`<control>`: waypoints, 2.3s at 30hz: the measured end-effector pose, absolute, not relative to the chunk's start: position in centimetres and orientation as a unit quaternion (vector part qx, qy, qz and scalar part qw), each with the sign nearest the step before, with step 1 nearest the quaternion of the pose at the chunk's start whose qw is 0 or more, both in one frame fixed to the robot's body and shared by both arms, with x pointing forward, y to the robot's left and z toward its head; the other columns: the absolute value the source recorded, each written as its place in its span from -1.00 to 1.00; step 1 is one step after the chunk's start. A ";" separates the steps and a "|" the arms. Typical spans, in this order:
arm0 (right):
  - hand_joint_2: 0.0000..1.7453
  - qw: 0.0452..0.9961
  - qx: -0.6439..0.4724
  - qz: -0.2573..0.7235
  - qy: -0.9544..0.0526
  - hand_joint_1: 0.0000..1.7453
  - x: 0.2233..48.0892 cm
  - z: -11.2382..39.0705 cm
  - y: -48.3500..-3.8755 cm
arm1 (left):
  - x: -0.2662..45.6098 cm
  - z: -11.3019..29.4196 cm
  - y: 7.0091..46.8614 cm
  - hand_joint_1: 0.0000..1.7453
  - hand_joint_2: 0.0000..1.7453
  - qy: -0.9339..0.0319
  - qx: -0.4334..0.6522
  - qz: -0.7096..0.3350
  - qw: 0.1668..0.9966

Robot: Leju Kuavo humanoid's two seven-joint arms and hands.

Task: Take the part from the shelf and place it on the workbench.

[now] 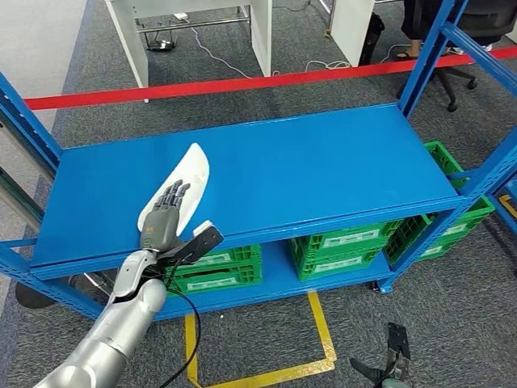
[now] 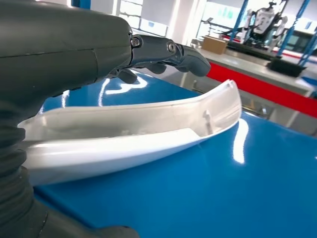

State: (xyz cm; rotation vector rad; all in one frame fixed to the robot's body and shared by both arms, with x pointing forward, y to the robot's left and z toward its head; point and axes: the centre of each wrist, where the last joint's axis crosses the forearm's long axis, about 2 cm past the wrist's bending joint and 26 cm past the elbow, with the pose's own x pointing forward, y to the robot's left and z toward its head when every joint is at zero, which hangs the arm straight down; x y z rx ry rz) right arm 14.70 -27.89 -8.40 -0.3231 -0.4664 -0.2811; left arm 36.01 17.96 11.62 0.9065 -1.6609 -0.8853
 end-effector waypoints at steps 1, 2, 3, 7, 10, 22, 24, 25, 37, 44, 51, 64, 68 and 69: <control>1.00 0.951 -0.158 -0.136 -0.229 -1.00 14.8 -8.4 -27.8 | 36.4 11.8 17.9 -1.00 1.00 -0.679 0.383 -0.372 0.503; 1.00 0.952 -0.157 -0.134 -0.228 -1.00 14.9 -8.3 -27.8 | 36.7 12.0 17.9 -1.00 1.00 -0.671 0.390 -0.378 0.505; 1.00 0.952 -0.156 -0.132 -0.227 -1.00 15.0 -8.3 -27.7 | 37.1 12.1 17.9 -1.00 1.00 -0.662 0.397 -0.384 0.506; 1.00 0.955 -0.152 -0.124 -0.223 -1.00 15.5 -8.1 -27.5 | 38.3 12.6 17.9 -1.00 1.00 -0.622 0.427 -0.408 0.515; 1.00 0.957 -0.149 -0.118 -0.218 -1.00 15.6 -8.1 -27.3 | 39.0 12.8 18.0 -1.00 1.00 -0.588 0.449 -0.424 0.522; 1.00 0.963 -0.142 -0.106 -0.204 -1.00 15.8 -8.1 -27.0 | 40.7 13.6 18.5 0.49 1.00 -0.492 0.516 -0.454 0.534; 1.00 0.963 -0.141 -0.106 -0.203 -1.00 15.7 -8.1 -27.0 | 40.7 13.5 18.7 1.00 1.00 -0.484 0.520 -0.458 0.535; 1.00 0.963 -0.141 -0.105 -0.203 -1.00 15.8 -8.1 -27.0 | 40.7 13.5 18.7 1.00 1.00 -0.481 0.521 -0.460 0.535; 1.00 0.964 -0.140 -0.099 -0.204 -1.00 16.0 -8.0 -26.9 | 40.5 12.7 19.1 1.00 1.00 -0.466 0.519 -0.475 0.536; 1.00 0.964 -0.139 -0.095 -0.206 -1.00 16.2 -7.9 -26.8 | 40.4 12.4 19.6 1.00 1.00 -0.490 0.505 -0.483 0.522; 1.00 0.964 -0.139 -0.095 -0.206 -1.00 16.2 -7.9 -26.8 | 40.2 12.1 19.9 1.00 1.00 -0.506 0.497 -0.481 0.516; 1.00 0.960 -0.145 -0.107 -0.215 -1.00 15.5 -8.2 -27.2 | 37.6 10.8 20.3 1.00 1.00 -0.650 0.347 -0.384 0.556; 1.00 0.958 -0.151 -0.112 -0.218 -1.00 14.8 -8.5 -27.5 | 35.4 11.3 20.1 1.00 1.00 -0.725 0.215 -0.289 0.588; 1.00 0.958 -0.152 -0.114 -0.217 -1.00 14.6 -8.5 -27.5 | 34.9 11.5 20.1 1.00 1.00 -0.738 0.198 -0.269 0.586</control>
